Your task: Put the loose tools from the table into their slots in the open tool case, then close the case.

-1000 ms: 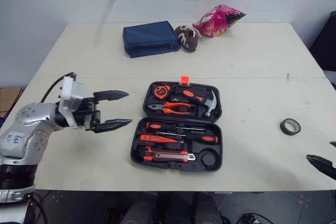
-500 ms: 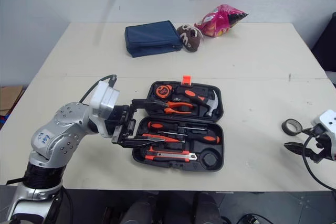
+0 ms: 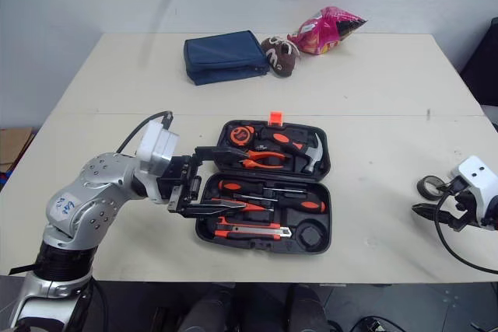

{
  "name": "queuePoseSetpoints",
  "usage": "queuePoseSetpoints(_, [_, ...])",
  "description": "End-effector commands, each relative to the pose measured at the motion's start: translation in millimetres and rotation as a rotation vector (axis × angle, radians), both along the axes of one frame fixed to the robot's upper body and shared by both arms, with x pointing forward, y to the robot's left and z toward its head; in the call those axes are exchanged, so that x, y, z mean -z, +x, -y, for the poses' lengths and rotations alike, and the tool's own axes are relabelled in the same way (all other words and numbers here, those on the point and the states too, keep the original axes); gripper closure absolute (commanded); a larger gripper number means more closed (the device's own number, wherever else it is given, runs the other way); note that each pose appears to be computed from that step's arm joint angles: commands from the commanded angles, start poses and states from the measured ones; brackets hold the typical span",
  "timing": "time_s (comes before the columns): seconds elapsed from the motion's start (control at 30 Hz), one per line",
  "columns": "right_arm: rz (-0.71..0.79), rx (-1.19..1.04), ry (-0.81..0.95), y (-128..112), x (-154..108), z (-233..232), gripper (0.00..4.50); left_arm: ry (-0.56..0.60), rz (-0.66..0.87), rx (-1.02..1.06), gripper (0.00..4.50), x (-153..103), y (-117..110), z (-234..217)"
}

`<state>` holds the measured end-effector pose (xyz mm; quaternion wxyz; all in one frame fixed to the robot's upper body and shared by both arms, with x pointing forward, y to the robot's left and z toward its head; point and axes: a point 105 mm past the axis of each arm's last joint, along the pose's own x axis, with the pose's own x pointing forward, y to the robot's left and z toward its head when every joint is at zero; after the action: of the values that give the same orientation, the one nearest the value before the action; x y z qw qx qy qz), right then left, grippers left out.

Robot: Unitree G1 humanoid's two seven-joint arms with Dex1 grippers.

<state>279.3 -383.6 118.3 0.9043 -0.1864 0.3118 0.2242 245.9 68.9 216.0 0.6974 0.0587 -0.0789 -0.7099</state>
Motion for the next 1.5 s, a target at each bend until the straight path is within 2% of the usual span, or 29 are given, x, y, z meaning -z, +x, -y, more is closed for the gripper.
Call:
queuePoseSetpoints(0.03, [-0.028, -0.026, -0.010, -2.2, 2.4, 0.1, 1.89, -0.019, 0.047, 0.011, 0.00, -8.0, -4.1, 1.9])
queuePoseSetpoints(0.2, [0.029, -0.050, -0.044, 5.1, -8.9, -0.9, 4.43, -0.029, 0.049, 0.009, 0.00, -8.6, -4.2, 3.2])
queuePoseSetpoints(0.3, [0.054, -0.083, -0.072, 5.8, -14.8, -1.8, 4.48, -0.027, 0.053, 0.007, 0.00, -7.0, -3.9, 3.9])
queuePoseSetpoints(0.43, [0.161, -0.320, -0.047, 3.2, -48.9, -39.2, 4.48, -0.014, 0.049, 0.047, 0.00, -5.3, -6.7, 1.2])
queuePoseSetpoints(0.53, [0.126, -0.513, 0.007, -10.8, -62.8, -84.6, 4.48, 0.036, 0.045, 0.094, 0.00, 1.2, -9.6, -4.3])
queuePoseSetpoints(0.73, [0.025, -0.788, 0.191, -51.6, -61.3, -177.2, 4.48, 0.031, 0.079, 0.090, 0.00, 0.6, -4.6, -7.6])
queuePoseSetpoints(0.8, [0.001, -0.825, 0.226, -61.2, -60.1, -192.7, 4.48, 0.031, 0.081, 0.091, 0.00, 1.1, -3.9, -8.1])
queuePoseSetpoints(0.9, [-0.034, -1.008, 0.253, -85.8, -44.1, -245.1, 4.48, 0.031, 0.085, 0.088, 0.00, 3.8, -4.7, -6.3])
queuePoseSetpoints(0.93, [-0.028, -1.022, 0.257, -86.9, -40.9, -254.7, 4.48, 0.037, 0.084, 0.089, 0.00, 5.0, -5.3, -6.3])
queuePoseSetpoints(1.33, [-0.210, -0.976, 0.101, -71.9, -0.9, -250.7, 4.48, 0.061, 0.080, 0.080, 0.00, 8.3, -7.1, -7.2])
queuePoseSetpoints(1.5, [-0.232, -0.934, 0.047, -61.2, -1.4, -239.0, 4.48, 0.069, 0.076, 0.065, 0.00, 9.5, -8.2, -8.8])
